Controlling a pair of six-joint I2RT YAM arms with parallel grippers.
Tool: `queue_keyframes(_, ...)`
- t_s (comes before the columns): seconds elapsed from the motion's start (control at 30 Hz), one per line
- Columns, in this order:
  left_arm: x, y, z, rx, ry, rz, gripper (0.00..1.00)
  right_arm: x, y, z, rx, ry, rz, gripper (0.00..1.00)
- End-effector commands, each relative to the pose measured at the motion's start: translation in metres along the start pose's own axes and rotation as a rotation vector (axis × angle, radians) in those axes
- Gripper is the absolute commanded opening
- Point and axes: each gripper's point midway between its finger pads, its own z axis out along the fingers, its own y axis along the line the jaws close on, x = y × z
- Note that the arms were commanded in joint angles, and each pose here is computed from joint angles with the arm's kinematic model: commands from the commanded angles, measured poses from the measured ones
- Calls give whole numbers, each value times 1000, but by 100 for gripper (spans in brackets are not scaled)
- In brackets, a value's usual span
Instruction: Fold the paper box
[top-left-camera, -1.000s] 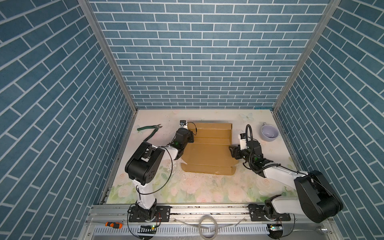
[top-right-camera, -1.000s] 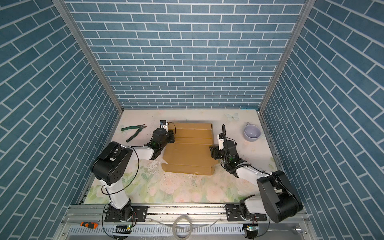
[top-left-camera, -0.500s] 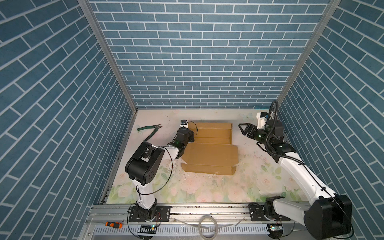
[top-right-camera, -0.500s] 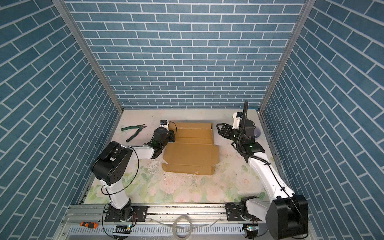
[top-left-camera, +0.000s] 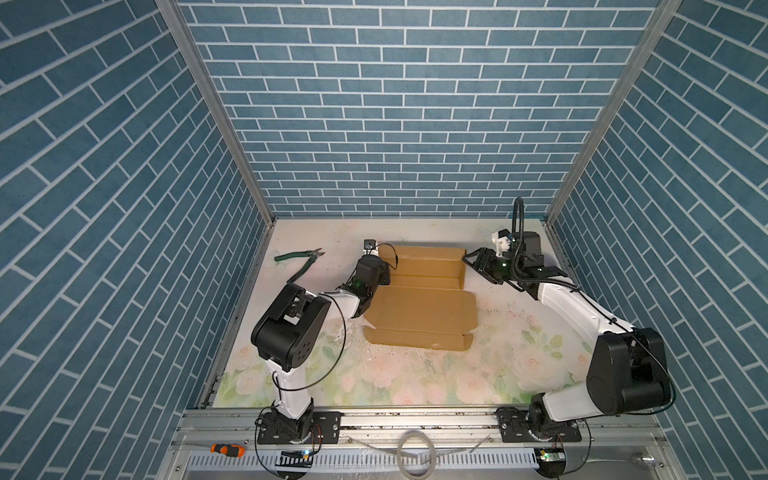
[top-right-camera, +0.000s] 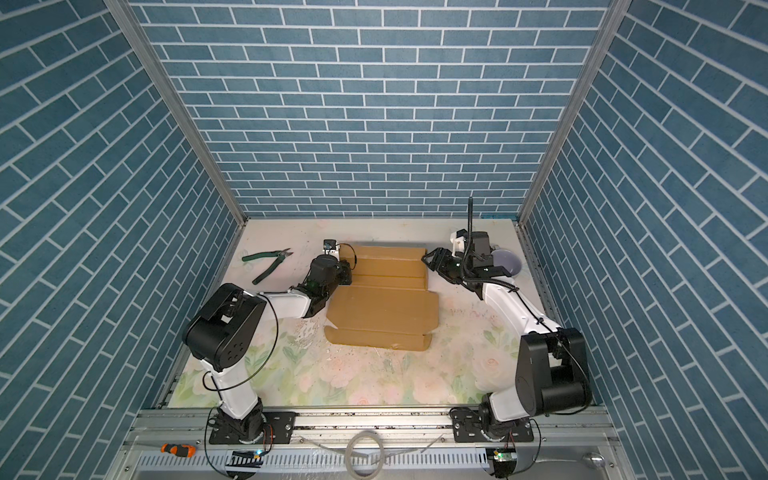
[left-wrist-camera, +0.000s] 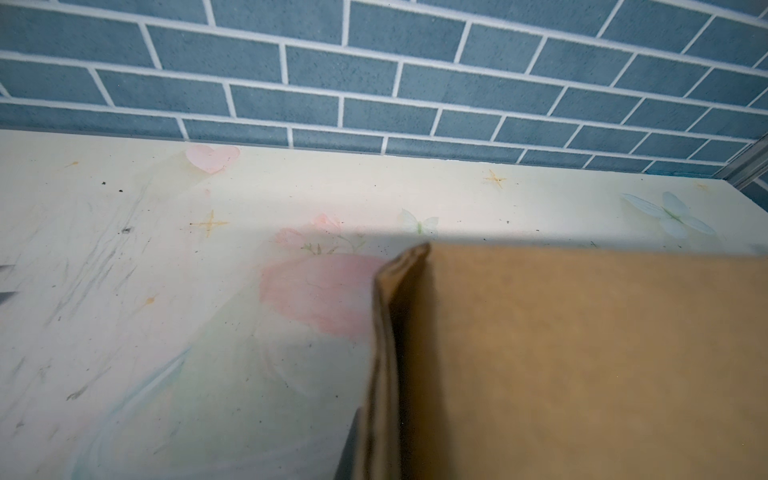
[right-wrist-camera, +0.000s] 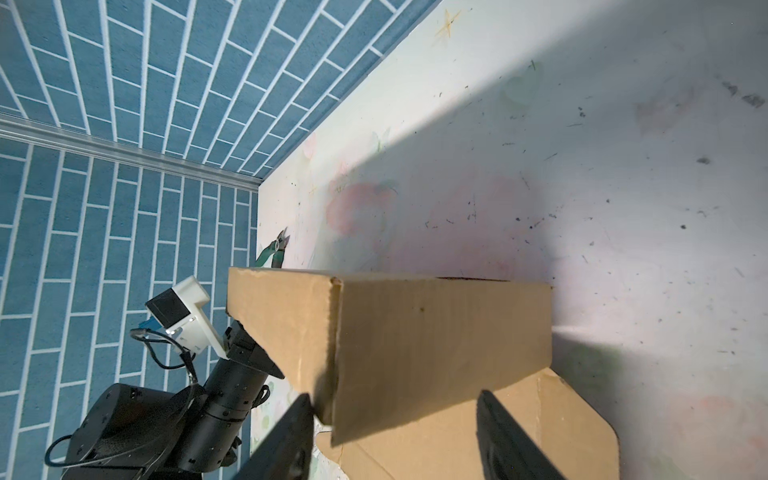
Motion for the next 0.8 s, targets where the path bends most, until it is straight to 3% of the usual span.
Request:
queue_keyframes(0.0, 128, 24, -12, -59, 416, 97, 0, -16, 19, -1, -70, -18, 5, 58)
queue_keyframes(0.27, 129, 25, -12, -64, 419, 117, 0, -1, -8, 19, -134, 45, 99, 26)
queue_keyframes(0.43, 128, 25, -11, -65, 418, 119, 0, -5, -7, 20, -139, 47, 101, 23)
queue_keyframes(0.63, 126, 25, -12, -68, 416, 122, 0, -22, 11, 12, -177, 25, 77, 43)
queue_keyframes(0.7, 126, 25, -12, -70, 416, 123, 0, -22, 13, 12, -185, 30, 76, 44)
queue_keyframes(0.77, 127, 25, -12, -71, 419, 118, 0, -18, 8, 15, -179, 44, 82, 37)
